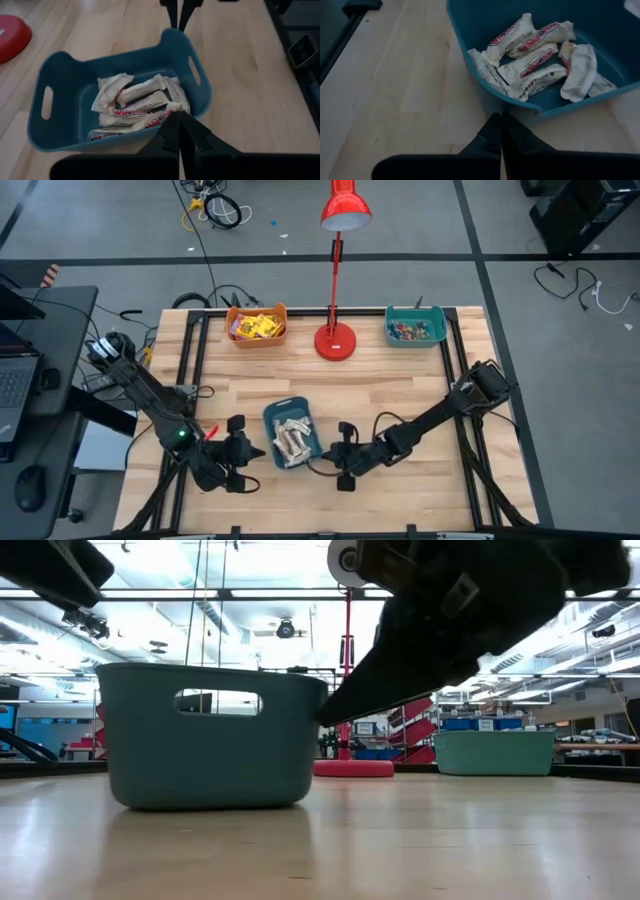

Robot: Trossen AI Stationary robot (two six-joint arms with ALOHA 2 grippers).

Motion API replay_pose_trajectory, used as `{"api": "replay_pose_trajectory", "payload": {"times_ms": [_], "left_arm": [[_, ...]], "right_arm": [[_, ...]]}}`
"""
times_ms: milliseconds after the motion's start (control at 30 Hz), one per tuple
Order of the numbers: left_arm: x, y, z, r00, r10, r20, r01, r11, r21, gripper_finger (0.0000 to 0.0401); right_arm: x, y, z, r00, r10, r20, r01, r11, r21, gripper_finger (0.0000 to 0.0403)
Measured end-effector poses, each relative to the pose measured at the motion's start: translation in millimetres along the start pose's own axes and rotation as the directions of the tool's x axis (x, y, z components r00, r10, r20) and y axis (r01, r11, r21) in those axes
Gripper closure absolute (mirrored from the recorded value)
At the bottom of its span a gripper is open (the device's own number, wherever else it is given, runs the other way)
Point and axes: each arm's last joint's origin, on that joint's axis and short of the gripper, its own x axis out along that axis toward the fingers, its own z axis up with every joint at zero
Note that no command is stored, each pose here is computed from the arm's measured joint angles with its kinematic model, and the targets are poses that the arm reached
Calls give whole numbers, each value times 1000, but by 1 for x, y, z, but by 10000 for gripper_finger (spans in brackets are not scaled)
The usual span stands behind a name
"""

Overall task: Sort candy
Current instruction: Move the blue bin to the bottom left of the table

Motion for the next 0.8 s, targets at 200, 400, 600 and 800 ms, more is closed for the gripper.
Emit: {"api": "replay_pose_trajectory", "payload": {"times_ms": [200, 400, 600, 800], "left_arm": [[-5, -4, -6, 999, -24, -25, 24, 1000, 17, 401], [-8, -8, -7, 999, -45, -18, 45, 999, 22, 401], [-6, -13, -4, 996, -84, 14, 82, 993, 82, 401], [-4, -17, -4, 990, -139, -6, 139, 982, 130, 401]], "right_arm": [[6, -11, 8, 998, 60, 11, -60, 997, -52, 403], [11, -24, 15, 995, 97, 19, -95, 992, -78, 403], [16, -40, 21, 992, 122, 30, -118, 987, -106, 403], [19, -48, 28, 980, 188, 60, -178, 973, -143, 403]]}}
